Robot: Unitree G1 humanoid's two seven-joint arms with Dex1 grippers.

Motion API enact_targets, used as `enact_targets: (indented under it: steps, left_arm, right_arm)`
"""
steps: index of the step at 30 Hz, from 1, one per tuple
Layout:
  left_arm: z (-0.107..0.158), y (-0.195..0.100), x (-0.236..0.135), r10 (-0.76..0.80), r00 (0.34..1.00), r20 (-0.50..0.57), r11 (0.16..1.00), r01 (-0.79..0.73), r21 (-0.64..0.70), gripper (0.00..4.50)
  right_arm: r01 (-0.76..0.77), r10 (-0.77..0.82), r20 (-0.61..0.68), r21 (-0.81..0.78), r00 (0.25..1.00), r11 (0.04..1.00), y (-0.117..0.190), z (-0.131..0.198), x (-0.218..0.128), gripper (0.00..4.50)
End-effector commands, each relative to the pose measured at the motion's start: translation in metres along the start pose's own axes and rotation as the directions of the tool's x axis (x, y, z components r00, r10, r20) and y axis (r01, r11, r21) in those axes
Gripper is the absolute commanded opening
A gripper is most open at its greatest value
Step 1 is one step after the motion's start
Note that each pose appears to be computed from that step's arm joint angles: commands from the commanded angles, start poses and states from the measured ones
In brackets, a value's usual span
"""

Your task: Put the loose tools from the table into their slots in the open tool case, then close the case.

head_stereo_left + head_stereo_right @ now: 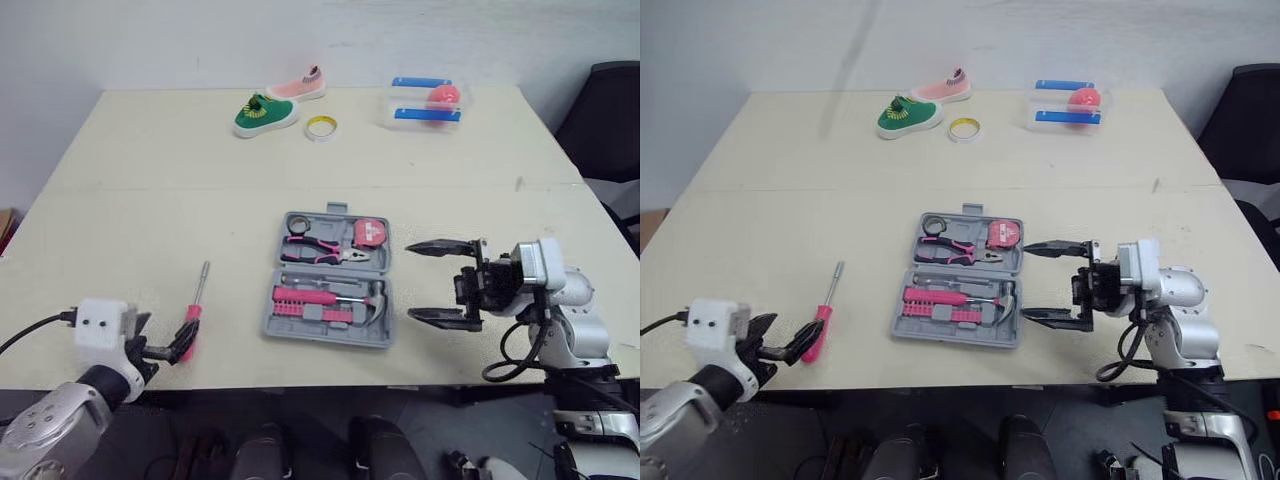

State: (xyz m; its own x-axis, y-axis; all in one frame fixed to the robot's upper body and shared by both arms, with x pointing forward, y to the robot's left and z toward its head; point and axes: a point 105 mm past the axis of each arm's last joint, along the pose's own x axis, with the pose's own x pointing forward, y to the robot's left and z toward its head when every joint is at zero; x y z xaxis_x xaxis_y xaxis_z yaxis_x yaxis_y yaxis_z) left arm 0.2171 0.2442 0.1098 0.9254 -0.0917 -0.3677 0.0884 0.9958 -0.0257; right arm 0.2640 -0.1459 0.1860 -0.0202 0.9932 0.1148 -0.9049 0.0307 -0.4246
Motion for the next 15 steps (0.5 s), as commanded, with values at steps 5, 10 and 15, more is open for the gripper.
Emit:
enact_targets:
  steps: [5, 10, 15]
  left_arm:
    - [-0.012, -0.011, 0.013, 0.014, 0.998, -0.057, 1.000, -0.015, -0.016, 4.50]
    - [-0.030, -0.016, 0.020, -0.009, 0.993, -0.121, 0.999, 0.005, -0.034, 2.87]
    - [-0.036, -0.012, 0.021, 0.006, 0.992, -0.127, 0.999, -0.010, -0.037, 0.60]
  right_arm:
    - [-0.085, 0.085, 0.002, -0.024, 0.996, 0.996, 0.013, 0.002, -0.002, 4.44]
    - [-0.048, 0.048, -0.027, -0.022, 0.999, 0.999, 0.018, -0.011, -0.013, 4.50]
    - [-0.020, 0.019, -0.046, -0.035, 0.999, 0.999, 0.019, -0.015, -0.021, 4.50]
